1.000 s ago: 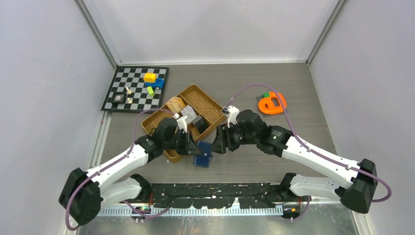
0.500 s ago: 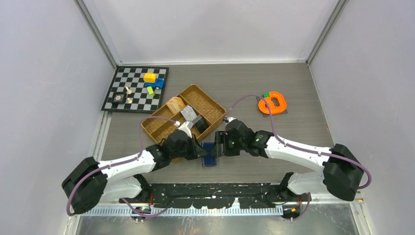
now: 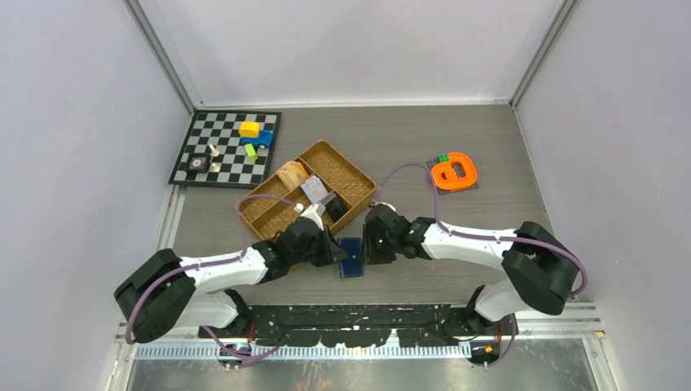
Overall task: Put the credit cards into the card holder
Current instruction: Open the card holder at the center of the board.
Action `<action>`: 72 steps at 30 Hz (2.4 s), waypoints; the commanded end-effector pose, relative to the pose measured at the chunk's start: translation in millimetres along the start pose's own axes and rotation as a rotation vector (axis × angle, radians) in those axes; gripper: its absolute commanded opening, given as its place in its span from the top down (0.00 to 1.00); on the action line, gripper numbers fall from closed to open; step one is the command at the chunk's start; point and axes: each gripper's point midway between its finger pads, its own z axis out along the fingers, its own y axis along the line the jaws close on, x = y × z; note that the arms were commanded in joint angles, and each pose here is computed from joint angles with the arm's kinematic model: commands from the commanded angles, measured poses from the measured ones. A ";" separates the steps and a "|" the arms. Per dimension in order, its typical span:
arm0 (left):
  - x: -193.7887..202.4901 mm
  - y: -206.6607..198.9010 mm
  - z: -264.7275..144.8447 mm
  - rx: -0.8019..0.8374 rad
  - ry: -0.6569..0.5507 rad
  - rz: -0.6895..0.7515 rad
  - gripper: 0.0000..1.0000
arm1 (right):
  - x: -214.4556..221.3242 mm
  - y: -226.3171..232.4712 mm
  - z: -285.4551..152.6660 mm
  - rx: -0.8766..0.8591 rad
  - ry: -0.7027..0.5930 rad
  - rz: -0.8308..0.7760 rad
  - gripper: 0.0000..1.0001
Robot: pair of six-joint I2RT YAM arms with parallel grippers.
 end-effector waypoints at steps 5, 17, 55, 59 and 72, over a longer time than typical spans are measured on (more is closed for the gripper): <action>-4.5 4.9 4.6 -0.032 -0.025 0.018 0.84 | -16.7 -8.4 -12.0 0.081 -0.085 0.002 0.95; -5.8 -15.8 -4.4 0.029 0.011 0.070 0.33 | -22.7 8.2 -52.8 0.010 -0.111 -0.040 1.00; 2.0 -19.4 8.7 -0.108 0.089 0.245 0.31 | -22.8 28.7 -73.0 -0.105 -0.122 -0.061 1.00; 0.0 -12.7 10.5 -0.142 0.075 0.252 0.34 | -23.0 29.4 -72.9 -0.107 -0.121 -0.061 0.99; -4.2 -10.0 9.1 -0.169 0.049 0.284 0.40 | -21.5 23.8 -70.6 -0.079 -0.114 -0.062 1.00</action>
